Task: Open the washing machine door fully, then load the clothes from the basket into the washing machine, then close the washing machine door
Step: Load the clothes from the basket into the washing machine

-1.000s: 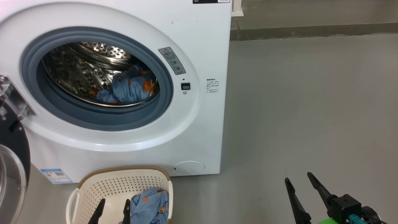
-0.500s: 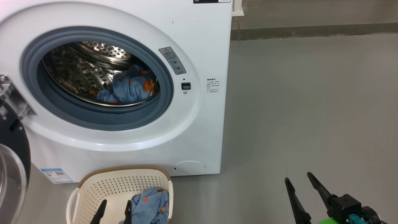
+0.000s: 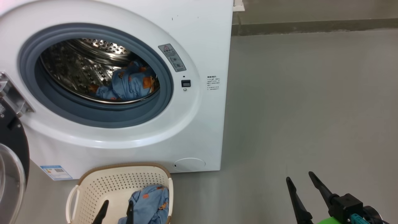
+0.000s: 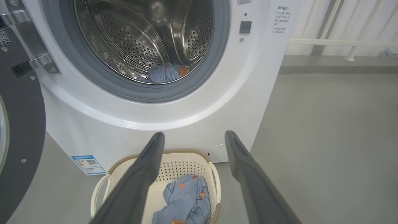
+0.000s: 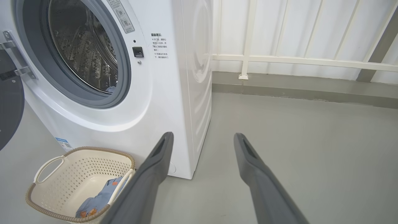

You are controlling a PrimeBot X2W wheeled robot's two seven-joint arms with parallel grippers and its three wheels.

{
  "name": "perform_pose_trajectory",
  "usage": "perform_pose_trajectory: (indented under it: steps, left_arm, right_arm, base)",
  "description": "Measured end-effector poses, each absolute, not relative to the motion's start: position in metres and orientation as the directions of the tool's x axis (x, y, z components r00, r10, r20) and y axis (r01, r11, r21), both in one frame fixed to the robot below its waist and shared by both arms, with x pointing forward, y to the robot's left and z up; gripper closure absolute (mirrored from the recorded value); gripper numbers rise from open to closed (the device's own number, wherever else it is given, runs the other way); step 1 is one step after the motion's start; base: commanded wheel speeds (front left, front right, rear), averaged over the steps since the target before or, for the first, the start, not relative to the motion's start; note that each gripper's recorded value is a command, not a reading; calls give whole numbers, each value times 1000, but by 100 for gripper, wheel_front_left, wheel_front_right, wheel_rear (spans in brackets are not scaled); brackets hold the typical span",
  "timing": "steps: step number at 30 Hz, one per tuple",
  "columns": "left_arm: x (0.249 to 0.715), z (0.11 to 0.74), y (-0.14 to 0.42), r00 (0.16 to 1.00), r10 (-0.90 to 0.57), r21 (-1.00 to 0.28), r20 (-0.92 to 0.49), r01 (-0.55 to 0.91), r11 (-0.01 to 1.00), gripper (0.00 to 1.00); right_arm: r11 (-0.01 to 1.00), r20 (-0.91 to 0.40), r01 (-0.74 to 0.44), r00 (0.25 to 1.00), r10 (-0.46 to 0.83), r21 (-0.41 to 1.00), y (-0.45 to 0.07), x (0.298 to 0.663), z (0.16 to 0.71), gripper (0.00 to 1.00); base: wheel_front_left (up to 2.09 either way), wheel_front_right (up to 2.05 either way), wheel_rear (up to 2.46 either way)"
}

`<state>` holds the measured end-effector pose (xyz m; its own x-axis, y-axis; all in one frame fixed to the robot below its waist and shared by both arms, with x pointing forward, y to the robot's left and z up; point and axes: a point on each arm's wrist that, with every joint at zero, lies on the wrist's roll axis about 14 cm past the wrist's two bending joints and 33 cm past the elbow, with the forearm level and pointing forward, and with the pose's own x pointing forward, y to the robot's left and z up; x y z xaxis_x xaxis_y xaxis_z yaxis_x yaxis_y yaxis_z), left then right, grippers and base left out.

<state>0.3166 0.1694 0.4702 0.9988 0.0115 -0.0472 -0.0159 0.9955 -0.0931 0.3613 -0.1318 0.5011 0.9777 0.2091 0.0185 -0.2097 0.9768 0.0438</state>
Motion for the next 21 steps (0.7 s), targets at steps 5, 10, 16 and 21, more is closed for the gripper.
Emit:
perform_pose_trajectory:
  steps: [5,10,16,21]
  left_arm:
    - [318,459,166,996,7,-105,-86,-16,994,0]
    - [324,444,165,991,-2,-105,-135,-12,994,0]
    - [348,425,162,982,-29,-108,-189,8,994,0]
    - [369,395,159,960,-65,-101,-274,39,994,0]
  right_arm:
    - [981,1,-189,982,190,43,-139,365,496,0]
    - [983,-23,-177,984,179,42,-142,371,488,0]
    - [986,-44,-163,985,164,33,-147,389,480,0]
    - [987,-68,-161,985,161,18,-148,407,468,0]
  base:
    - [0,0,0]
    - [0,0,0]
    - [0,0,0]
    - [0,0,0]
